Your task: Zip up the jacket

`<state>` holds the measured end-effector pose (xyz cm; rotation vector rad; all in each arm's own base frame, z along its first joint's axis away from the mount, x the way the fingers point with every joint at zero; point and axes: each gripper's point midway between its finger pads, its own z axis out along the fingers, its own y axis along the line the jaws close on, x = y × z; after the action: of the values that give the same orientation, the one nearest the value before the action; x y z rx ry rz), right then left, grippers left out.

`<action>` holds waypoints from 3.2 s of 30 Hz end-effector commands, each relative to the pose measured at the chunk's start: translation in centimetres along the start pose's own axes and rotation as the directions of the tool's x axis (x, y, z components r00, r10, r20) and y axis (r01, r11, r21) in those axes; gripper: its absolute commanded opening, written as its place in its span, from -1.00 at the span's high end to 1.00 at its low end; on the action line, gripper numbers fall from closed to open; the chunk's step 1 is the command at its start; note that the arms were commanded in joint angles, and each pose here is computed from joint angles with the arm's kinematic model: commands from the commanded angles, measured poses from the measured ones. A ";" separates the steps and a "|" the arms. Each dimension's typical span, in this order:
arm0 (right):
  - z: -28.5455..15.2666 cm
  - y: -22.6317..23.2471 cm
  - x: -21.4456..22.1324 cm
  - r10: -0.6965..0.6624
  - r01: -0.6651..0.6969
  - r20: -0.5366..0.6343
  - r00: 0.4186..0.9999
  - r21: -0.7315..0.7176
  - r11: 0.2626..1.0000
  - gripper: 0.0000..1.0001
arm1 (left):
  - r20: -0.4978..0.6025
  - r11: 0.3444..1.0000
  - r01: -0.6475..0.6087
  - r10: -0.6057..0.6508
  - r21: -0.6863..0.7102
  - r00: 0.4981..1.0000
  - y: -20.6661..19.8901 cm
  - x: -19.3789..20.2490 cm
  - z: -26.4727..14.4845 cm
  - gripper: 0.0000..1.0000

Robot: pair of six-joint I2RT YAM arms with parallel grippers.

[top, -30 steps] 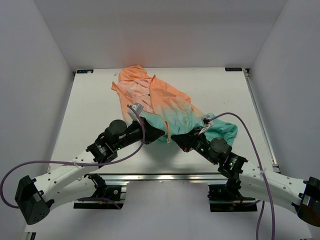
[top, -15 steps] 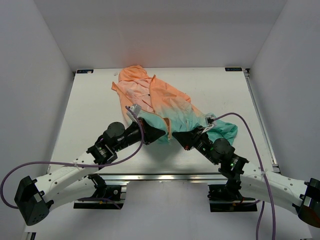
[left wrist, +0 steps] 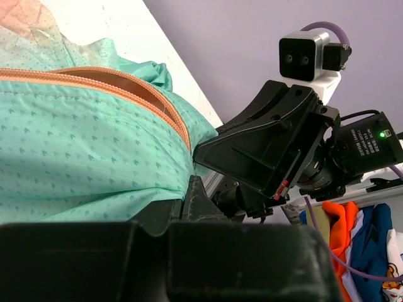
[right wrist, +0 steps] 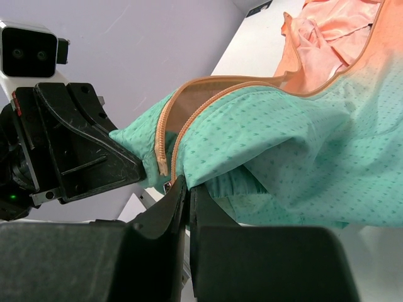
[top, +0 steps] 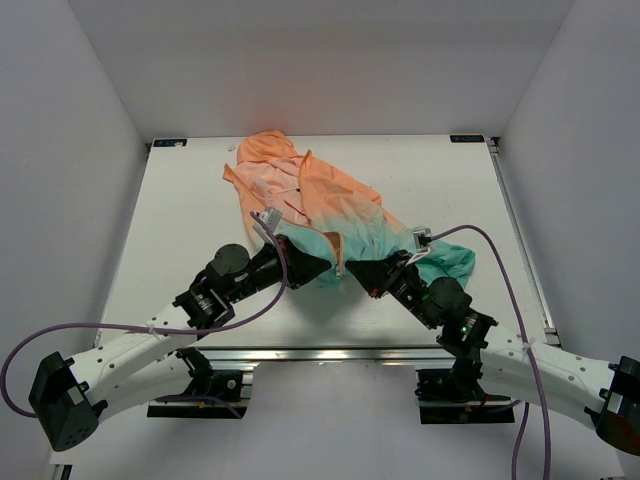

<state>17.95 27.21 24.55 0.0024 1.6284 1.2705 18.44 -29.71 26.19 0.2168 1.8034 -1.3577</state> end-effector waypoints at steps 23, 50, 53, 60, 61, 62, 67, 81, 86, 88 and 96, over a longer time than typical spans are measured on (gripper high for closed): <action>0.1 1.8 -2.3 0.050 -0.045 0.085 0.995 -0.057 0.997 1.00 | 0.033 0.998 0.020 -0.022 0.059 0.999 -1.0 -0.3 -0.6 1.00; 0.2 2.7 -4.4 0.081 -0.068 0.170 0.982 -0.082 0.994 1.00 | 0.014 0.983 0.045 -0.048 0.176 0.999 -2.6 0.3 -0.2 1.00; 0.1 3.0 -4.6 0.094 -0.078 0.176 0.980 -0.096 0.992 1.00 | 0.013 0.984 0.046 -0.049 0.171 0.999 -2.5 0.3 -0.1 1.00; 0.0 3.4 -5.0 0.088 -0.072 0.177 0.980 -0.095 0.993 1.00 | 0.022 0.992 0.036 -0.039 0.119 0.999 -1.6 0.3 -0.3 1.00; 0.1 3.5 -5.1 0.085 -0.070 0.176 0.981 -0.094 0.993 1.00 | 0.019 0.994 0.023 -0.025 0.111 1.000 -1.4 0.3 -0.2 1.00; 0.2 3.4 -4.9 0.080 -0.067 0.164 0.983 -0.084 0.994 1.00 | 0.021 0.994 0.016 -0.018 0.108 1.000 -1.5 0.1 -0.1 1.00; 0.8 3.3 -4.7 0.054 -0.050 0.119 0.991 -0.034 0.998 1.00 | -0.053 0.997 -0.049 0.052 0.066 0.997 -0.8 1.0 0.3 1.00; 1.3 2.2 -6.0 -0.052 0.042 0.116 0.992 0.087 0.995 1.00 | -0.213 0.974 -0.168 0.198 0.154 0.957 -0.8 4.4 -1.6 1.00; 1.4 1.6 -4.9 -0.057 0.050 0.079 0.995 0.096 0.994 1.00 | -0.257 0.964 -0.177 0.225 0.199 0.940 -0.9 5.6 -2.1 1.00; 1.4 1.4 -4.6 -0.052 0.045 0.074 0.996 0.096 0.994 1.00 | -0.278 0.967 -0.179 0.226 0.183 0.934 -0.5 5.9 -2.1 1.00; 1.1 1.0 -2.3 -0.005 0.006 -0.007 1.000 0.075 0.997 1.00 | -0.296 0.976 -0.157 0.196 0.148 0.935 0.2 6.3 -2.0 0.89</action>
<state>18.09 27.71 24.07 -0.0587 1.7781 1.1652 15.60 -30.08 22.60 0.5986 1.8484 -1.3026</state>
